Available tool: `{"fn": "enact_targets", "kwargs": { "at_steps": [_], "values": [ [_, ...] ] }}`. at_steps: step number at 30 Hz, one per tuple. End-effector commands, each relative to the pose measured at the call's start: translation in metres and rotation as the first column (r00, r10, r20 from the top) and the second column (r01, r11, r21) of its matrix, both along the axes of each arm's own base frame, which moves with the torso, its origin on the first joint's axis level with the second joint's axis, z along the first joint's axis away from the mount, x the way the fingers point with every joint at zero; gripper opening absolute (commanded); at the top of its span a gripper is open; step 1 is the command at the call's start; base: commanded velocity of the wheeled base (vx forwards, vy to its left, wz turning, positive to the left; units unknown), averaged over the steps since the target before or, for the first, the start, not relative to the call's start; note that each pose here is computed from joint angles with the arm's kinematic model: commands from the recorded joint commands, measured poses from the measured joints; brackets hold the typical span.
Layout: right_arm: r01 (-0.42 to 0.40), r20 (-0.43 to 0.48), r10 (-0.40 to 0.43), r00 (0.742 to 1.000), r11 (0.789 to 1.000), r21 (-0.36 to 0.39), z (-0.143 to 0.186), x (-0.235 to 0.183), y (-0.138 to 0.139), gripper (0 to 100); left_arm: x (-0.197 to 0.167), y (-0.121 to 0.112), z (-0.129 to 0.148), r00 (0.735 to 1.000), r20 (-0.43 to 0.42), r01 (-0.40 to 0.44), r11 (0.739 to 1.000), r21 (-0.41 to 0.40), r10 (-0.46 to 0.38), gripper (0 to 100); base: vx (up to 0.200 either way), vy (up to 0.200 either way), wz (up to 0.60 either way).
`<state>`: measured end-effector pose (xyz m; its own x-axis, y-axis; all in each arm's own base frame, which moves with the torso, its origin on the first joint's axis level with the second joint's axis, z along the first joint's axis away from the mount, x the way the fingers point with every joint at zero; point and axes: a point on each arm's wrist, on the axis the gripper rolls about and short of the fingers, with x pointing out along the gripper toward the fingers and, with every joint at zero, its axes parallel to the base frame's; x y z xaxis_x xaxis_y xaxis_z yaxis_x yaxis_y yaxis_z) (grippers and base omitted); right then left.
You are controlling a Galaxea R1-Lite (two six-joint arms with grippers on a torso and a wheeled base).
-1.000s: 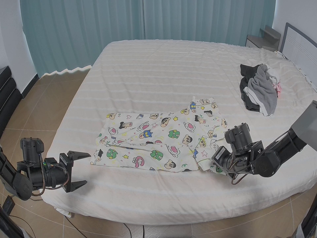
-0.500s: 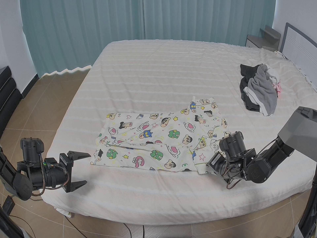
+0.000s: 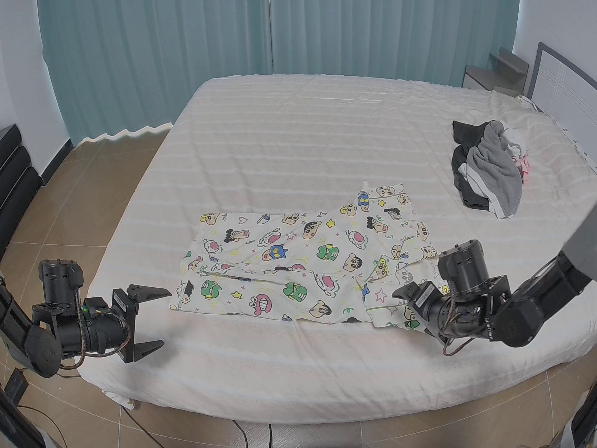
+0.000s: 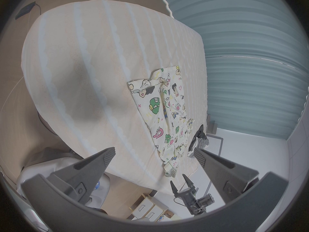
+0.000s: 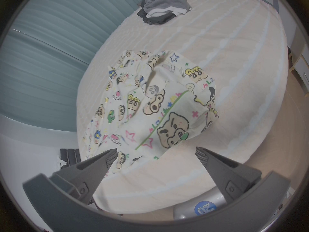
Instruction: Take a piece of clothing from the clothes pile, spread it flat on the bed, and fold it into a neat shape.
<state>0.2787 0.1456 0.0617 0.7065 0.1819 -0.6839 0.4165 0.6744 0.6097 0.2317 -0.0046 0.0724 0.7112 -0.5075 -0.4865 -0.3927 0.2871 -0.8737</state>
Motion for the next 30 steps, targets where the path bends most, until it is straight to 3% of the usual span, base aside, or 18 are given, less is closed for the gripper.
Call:
{"fn": "enact_targets", "kwargs": {
  "at_steps": [1, 3, 4, 5, 6, 11, 13, 17, 21, 30],
  "values": [
    [-0.041, 0.124, 0.032, 0.992, 0.997, 0.067, 0.051, -0.036, -0.026, 100, 0.000, 0.000, -0.001, 1.000, -0.003, -0.001, 1.000, 0.000, 0.001, 100, 0.000, 0.000, 0.00],
    [-0.041, 0.124, 0.032, 0.992, 0.997, 0.067, 0.051, -0.036, -0.026, 100, 0.000, 0.000, -0.001, 1.000, -0.003, -0.001, 1.000, 0.000, 0.001, 100, 0.000, 0.000, 0.00],
    [-0.103, 0.177, 0.087, 0.980, 0.991, 0.082, 0.069, -0.040, -0.051, 100, 0.000, 0.000, -0.001, 1.000, -0.003, -0.001, 1.000, 0.000, 0.001, 100, 0.000, 0.000, 0.00],
    [-0.103, 0.177, 0.087, 0.980, 0.991, 0.082, 0.069, -0.040, -0.051, 100, 0.000, 0.000, -0.001, 1.000, -0.003, -0.001, 1.000, 0.000, 0.001, 100, 0.000, 0.000, 0.00],
    [-0.145, 0.186, 0.124, 0.975, 0.984, 0.106, 0.072, -0.038, -0.069, 100, 0.000, 0.000, -0.001, 1.000, -0.003, -0.001, 1.000, 0.000, 0.001, 100, 0.000, 0.000, 0.00],
    [-0.181, 0.127, 0.166, 0.978, 0.977, 0.115, 0.051, -0.017, -0.100, 100, 0.000, 0.000, -0.001, 1.000, -0.003, 0.001, 1.000, 0.000, -0.001, 100, 0.000, 0.000, 0.00],
    [-0.193, 0.083, 0.187, 0.979, 0.978, 0.077, 0.031, -0.005, -0.105, 100, 0.000, 0.000, -0.001, 1.000, -0.004, 0.001, 1.000, 0.000, -0.001, 100, 0.000, 0.000, 0.00],
    [-0.201, 0.087, 0.196, 0.977, 0.979, 0.046, 0.007, 0.014, -0.110, 100, 0.000, -0.001, -0.001, 1.000, -0.004, 0.002, 1.000, 0.000, -0.002, 100, 0.000, 0.000, 0.00],
    [-0.235, 0.141, 0.225, 0.964, 0.970, 0.061, -0.011, 0.030, -0.106, 100, 0.000, -0.001, -0.001, 1.000, -0.006, 0.002, 1.000, 0.000, -0.002, 100, 0.000, 0.000, 0.00],
    [-0.307, 0.168, 0.288, 0.943, 0.946, 0.105, -0.034, 0.047, -0.104, 100, 0.000, -0.001, -0.003, 1.000, -0.013, 0.006, 1.000, 0.003, -0.006, 100, 0.000, 0.000, 0.00]
  ]
}}
